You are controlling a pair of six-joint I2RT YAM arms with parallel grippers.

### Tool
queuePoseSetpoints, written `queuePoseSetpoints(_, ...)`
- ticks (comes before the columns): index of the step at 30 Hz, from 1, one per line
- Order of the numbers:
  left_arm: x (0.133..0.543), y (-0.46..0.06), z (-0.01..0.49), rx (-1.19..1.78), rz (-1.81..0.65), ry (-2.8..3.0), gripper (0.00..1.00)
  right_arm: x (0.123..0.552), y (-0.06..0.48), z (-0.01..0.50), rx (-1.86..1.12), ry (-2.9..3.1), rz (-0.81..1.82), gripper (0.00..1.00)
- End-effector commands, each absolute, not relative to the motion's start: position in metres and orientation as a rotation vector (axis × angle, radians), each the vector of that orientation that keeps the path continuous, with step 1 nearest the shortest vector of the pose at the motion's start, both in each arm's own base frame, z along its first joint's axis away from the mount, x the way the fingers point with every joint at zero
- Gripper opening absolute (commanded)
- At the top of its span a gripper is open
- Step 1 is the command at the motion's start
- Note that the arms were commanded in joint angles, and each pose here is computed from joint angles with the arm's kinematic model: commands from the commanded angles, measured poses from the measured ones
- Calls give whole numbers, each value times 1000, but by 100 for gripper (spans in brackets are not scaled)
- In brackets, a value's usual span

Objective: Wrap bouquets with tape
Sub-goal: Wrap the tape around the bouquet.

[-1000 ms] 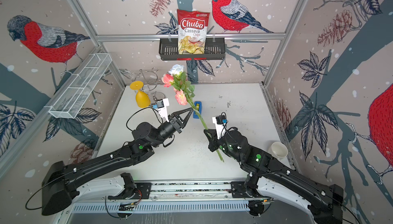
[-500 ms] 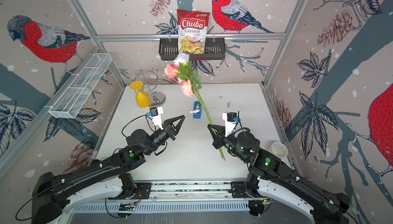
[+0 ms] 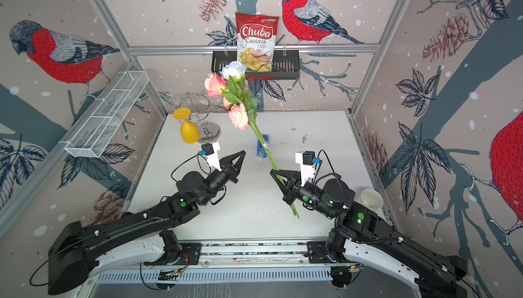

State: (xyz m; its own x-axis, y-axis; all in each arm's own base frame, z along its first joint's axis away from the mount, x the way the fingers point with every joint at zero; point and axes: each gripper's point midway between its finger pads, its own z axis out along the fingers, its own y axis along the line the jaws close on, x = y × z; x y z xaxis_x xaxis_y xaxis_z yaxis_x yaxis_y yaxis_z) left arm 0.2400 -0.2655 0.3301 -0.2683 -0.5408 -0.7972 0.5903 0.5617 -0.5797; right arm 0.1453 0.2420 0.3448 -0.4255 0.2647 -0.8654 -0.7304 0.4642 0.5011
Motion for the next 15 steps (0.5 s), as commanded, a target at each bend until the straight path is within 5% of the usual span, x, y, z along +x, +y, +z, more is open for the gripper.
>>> queuePoseSetpoints(1,233,-247,351,-13,-1119,1423,14,155,237,350,-355,1650,1120,0)
queuePoseSetpoints(6,184,-268,384,262,-1326,1329,53,159,238,358,-327,1628,1130,0)
queuePoseSetpoints(10,167,-289,384,545,-1229,1294,83,152,250,362,-406,1619,1158,0)
queuePoseSetpoints(15,176,-310,368,790,-991,1333,92,140,260,363,-487,1610,1195,0)
